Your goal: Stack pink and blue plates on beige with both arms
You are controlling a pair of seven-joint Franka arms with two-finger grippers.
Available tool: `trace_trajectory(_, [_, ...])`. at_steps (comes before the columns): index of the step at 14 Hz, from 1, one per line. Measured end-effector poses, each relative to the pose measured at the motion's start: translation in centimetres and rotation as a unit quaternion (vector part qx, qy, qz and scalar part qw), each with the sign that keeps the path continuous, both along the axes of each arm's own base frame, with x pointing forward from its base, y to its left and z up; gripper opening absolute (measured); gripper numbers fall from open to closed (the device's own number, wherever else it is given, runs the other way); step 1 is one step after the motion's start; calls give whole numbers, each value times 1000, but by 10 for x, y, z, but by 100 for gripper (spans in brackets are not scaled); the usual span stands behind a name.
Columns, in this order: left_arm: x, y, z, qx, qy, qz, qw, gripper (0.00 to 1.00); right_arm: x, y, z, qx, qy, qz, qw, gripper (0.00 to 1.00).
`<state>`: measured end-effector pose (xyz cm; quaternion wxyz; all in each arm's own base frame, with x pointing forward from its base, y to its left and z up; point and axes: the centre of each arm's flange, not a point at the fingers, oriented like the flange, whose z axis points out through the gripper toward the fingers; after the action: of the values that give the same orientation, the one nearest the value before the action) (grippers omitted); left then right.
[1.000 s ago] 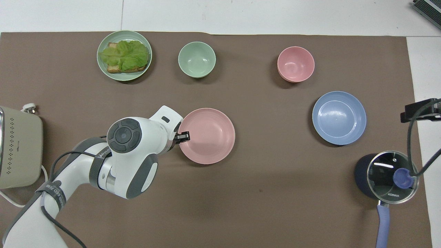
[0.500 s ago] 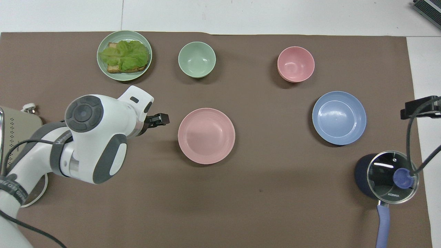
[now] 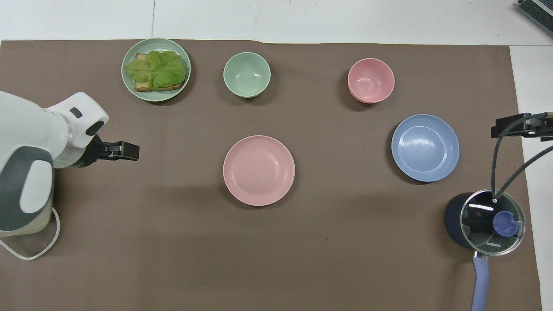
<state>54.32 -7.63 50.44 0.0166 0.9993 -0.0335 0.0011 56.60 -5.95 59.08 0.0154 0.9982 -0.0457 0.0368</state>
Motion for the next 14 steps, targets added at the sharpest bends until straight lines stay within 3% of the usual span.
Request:
trace_trajectory(7, [-6, 33, 112, 9, 4, -4, 1000, 100, 36, -34, -135, 5, 4, 13, 1000, 100])
trace_trajectory(11, [-8, 45, 118, 9, 5, 5, 1000, 100, 45, -42, -209, 5, -7, 44, 999, 100])
trace_trajectory(14, [-11, 44, 120, 10, 13, 3, 1000, 100, 43, -64, -247, 6, -1, 59, 998, 97])
